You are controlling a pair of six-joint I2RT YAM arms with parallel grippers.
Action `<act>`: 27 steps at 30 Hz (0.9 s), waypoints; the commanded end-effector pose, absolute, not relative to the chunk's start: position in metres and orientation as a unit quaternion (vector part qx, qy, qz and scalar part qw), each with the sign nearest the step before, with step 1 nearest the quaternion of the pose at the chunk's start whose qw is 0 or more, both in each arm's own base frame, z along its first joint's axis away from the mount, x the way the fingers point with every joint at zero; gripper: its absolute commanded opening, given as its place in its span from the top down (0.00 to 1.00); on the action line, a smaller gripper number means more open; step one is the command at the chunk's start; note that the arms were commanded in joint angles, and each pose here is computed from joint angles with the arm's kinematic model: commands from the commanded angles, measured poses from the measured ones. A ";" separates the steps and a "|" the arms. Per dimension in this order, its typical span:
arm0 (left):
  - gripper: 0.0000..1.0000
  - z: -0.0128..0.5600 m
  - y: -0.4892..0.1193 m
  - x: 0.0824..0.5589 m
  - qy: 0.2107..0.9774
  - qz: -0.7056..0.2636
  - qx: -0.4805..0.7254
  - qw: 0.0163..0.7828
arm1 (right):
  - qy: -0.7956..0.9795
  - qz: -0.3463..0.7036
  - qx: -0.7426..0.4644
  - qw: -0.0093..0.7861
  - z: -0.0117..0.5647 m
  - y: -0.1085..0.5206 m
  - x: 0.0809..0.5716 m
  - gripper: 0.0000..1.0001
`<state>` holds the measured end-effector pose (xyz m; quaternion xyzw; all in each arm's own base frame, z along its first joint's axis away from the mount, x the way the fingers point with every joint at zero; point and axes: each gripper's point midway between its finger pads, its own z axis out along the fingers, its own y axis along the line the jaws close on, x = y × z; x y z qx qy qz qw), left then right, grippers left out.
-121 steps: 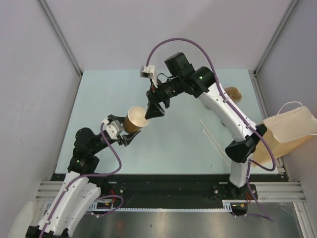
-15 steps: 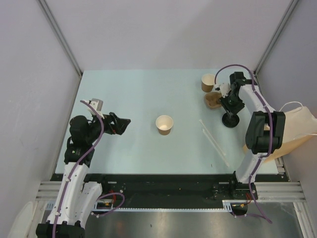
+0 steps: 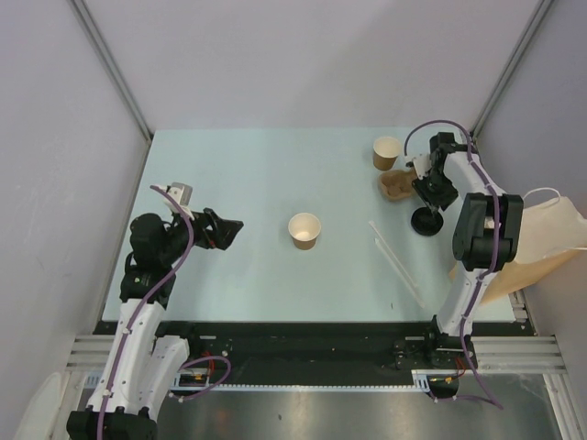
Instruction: Pack the takeout coffee
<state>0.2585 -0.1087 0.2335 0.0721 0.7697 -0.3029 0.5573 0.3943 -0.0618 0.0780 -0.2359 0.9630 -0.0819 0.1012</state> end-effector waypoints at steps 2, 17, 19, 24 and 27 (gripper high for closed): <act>0.01 0.243 -0.109 0.259 0.756 -0.307 0.079 0.573 | 0.960 -0.110 -0.236 0.106 0.074 -0.073 0.410 0.57; 0.01 0.242 -0.110 0.259 0.754 -0.308 0.080 0.574 | 0.963 -0.109 -0.228 0.091 0.056 -0.081 0.419 0.65; 0.00 0.241 -0.110 0.259 0.755 -0.308 0.080 0.574 | 0.964 -0.106 -0.227 0.092 0.058 -0.079 0.418 0.77; 0.00 0.241 -0.110 0.259 0.755 -0.308 0.080 0.573 | 0.965 -0.089 -0.226 0.094 0.065 -0.073 0.414 0.97; 0.00 0.241 -0.110 0.259 0.755 -0.310 0.079 0.573 | 0.966 -0.074 -0.227 0.099 0.073 -0.067 0.411 1.00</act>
